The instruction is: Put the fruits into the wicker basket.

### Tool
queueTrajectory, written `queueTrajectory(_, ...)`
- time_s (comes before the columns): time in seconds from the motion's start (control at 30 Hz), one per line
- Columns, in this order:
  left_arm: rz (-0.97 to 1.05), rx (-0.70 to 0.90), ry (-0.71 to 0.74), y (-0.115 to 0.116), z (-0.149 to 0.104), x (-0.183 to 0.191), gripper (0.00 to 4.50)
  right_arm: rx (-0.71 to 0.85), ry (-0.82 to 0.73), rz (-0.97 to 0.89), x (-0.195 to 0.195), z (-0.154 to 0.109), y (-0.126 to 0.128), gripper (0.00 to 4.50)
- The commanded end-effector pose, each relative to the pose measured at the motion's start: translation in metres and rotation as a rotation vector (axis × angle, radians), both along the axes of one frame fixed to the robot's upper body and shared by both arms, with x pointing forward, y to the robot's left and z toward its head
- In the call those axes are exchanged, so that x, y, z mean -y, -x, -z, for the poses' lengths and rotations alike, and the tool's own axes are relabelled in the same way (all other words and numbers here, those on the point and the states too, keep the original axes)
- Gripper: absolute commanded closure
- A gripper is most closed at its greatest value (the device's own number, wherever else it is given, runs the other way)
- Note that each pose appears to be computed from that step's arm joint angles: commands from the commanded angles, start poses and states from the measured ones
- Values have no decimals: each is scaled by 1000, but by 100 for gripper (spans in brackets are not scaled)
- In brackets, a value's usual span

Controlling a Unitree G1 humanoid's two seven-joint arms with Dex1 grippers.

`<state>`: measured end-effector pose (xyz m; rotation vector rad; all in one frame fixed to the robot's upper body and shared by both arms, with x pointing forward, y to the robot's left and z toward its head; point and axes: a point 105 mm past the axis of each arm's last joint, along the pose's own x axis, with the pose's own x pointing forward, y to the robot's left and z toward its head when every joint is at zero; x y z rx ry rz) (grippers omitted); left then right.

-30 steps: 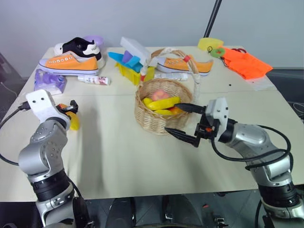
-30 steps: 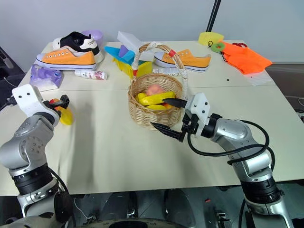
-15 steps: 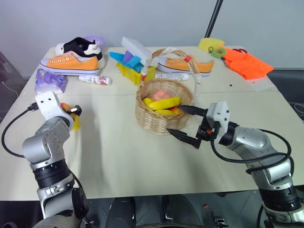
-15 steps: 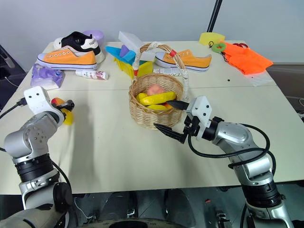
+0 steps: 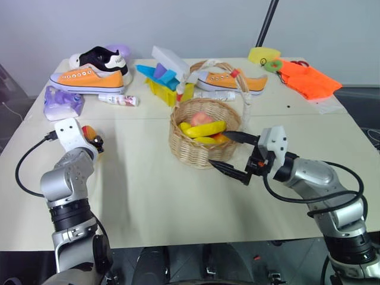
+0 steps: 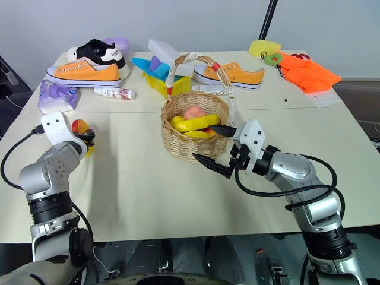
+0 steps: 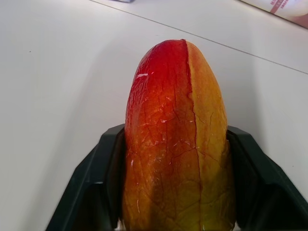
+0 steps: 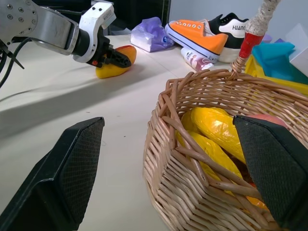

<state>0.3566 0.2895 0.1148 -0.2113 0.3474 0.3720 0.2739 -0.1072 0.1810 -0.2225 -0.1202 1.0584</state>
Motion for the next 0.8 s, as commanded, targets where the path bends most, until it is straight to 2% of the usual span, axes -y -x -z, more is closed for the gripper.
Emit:
queueTrajectory(0.03,14,48,-20,-3,-14,2,228,80,-1,-12,-2,-17,3,0)
queueTrajectory(0.13,44,143,-46,0,-36,2,228,85,-3,-6,-1,-18,2,0)
queueTrajectory(0.2,82,196,-127,5,-53,3,228,89,-12,7,1,-20,1,0)
queueTrajectory(0.27,244,310,-246,14,-83,19,228,88,-52,25,4,-26,-1,0)
queueTrajectory(0.33,473,406,-199,23,-100,53,228,97,-64,34,5,-29,-1,0)
queueTrajectory(0.4,614,448,-142,28,-110,74,228,89,-88,39,6,-30,-3,0)
queueTrajectory(0.53,900,485,-138,25,-120,128,228,115,-95,62,4,-32,-10,0)
queueTrajectory(0.63,1116,428,-197,26,-108,169,228,121,-92,63,3,-33,-12,0)
queueTrajectory(0.7,1151,423,-204,16,-105,183,228,123,-84,64,4,-33,-12,0)
queueTrajectory(0.8,1172,463,-162,-1,-114,203,228,133,-72,90,8,-33,-12,0)
